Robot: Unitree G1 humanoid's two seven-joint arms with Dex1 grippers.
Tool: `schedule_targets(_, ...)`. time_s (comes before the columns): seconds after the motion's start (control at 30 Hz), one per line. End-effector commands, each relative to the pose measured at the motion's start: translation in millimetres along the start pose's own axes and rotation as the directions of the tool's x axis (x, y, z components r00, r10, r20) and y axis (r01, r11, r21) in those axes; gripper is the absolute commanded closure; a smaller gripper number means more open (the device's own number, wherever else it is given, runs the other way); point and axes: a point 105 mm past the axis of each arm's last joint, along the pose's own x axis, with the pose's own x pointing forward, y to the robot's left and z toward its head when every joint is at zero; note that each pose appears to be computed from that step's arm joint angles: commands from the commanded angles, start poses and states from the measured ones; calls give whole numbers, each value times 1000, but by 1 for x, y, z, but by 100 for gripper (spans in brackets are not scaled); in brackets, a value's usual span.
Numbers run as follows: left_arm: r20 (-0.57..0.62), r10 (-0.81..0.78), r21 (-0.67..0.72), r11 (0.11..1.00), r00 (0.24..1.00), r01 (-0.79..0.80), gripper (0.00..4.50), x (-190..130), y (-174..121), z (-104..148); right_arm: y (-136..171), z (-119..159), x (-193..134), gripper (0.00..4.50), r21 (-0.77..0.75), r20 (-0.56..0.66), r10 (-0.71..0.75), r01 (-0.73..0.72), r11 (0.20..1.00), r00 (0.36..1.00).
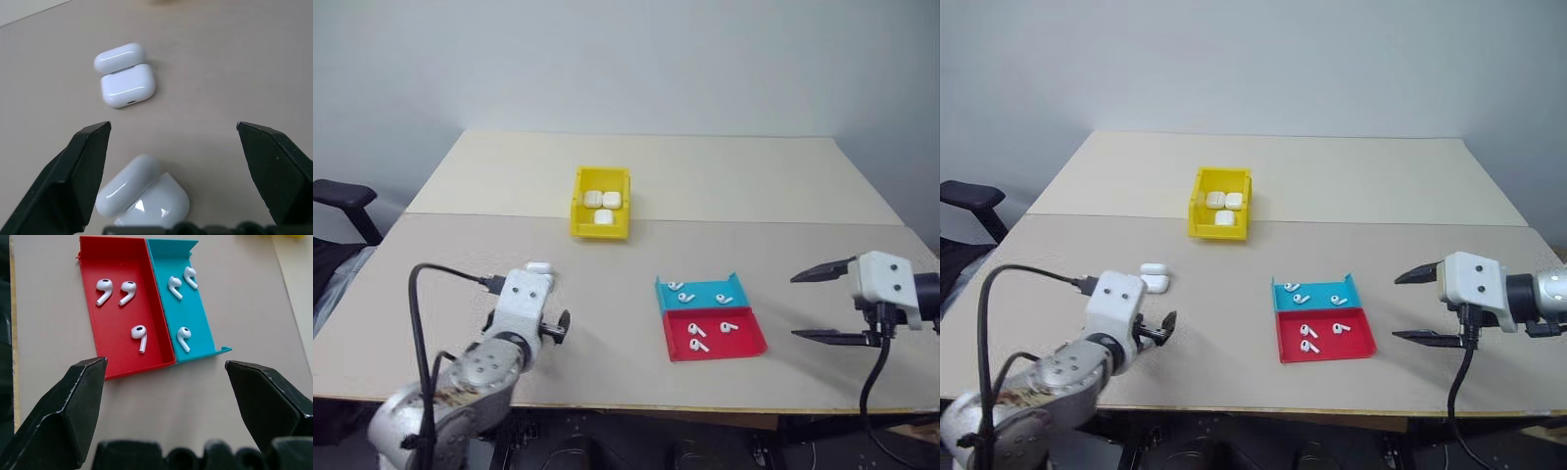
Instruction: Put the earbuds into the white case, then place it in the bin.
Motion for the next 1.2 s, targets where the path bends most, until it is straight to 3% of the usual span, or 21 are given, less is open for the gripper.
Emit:
schedule_targets(0.03,46,116,-21,993,992,-115,0,-10,6,8,-8,3,-4,3,-37,-14,-3,3,999,1000)
schedule_targets(0.37,31,108,-117,988,994,-104,0,-40,4,4,-14,-5,3,3,-38,-30,20,-21,999,999)
schedule_targets(0.6,-184,168,-199,959,968,-204,0,-56,20,-12,-15,-9,4,3,-30,-36,15,-16,999,999)
schedule_targets(1.2,-271,227,-356,879,936,-316,0,-22,25,-8,-9,-15,1,3,-11,-60,-25,24,1000,998)
